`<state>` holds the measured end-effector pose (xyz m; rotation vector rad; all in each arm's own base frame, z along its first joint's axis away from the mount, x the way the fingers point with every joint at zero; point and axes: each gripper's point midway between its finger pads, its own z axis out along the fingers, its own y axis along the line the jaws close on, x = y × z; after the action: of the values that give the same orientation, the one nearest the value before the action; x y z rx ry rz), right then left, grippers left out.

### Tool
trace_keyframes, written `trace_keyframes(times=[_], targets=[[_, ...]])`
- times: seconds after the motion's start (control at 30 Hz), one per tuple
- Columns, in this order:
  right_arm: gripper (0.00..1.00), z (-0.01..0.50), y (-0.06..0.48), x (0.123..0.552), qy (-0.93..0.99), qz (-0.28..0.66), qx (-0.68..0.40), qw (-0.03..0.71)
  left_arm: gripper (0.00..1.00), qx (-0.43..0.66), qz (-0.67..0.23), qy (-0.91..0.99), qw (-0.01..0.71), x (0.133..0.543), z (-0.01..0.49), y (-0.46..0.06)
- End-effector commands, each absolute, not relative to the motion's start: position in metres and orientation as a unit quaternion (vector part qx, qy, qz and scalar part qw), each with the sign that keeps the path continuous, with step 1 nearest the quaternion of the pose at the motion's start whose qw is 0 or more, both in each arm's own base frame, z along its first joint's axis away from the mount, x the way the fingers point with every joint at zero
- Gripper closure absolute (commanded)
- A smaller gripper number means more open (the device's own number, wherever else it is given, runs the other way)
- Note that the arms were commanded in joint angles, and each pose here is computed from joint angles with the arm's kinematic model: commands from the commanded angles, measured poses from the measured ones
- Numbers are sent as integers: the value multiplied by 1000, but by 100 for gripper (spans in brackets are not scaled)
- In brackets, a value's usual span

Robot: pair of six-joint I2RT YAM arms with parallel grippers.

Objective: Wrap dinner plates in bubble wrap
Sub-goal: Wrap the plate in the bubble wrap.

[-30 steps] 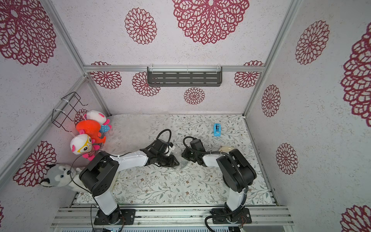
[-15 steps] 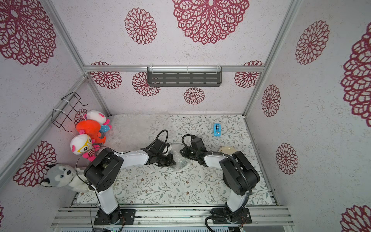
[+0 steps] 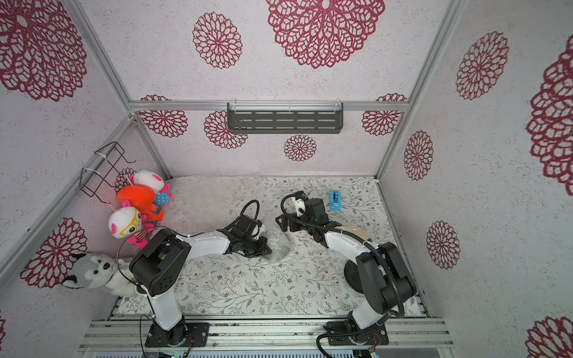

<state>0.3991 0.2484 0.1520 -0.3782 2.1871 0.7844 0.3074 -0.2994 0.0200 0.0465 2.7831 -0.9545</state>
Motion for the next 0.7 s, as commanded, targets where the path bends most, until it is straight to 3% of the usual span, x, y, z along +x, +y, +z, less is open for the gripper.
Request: trace_keyframes(times=[0.0,0.27,0.3,0.4,0.53,0.67], targets=[[3,143,248,426,860,299,-192,367,95,1,-302,949,93,307,4,-289],[12,101,291,478,861,372,-214,271,95,1,-307,948,86,307,1,-292],[19,102,297,479,856,389,-215,263,95,1,-308,948,85,307,1,-292],[59,119,311,478,832,438,-229,252,95,-1,-307,948,86,307,1,-292],[99,164,309,459,801,450,-267,291,96,-6,-302,950,83,307,-1,-289],[100,174,298,427,790,422,-312,317,97,-13,-293,953,78,306,-5,-285]])
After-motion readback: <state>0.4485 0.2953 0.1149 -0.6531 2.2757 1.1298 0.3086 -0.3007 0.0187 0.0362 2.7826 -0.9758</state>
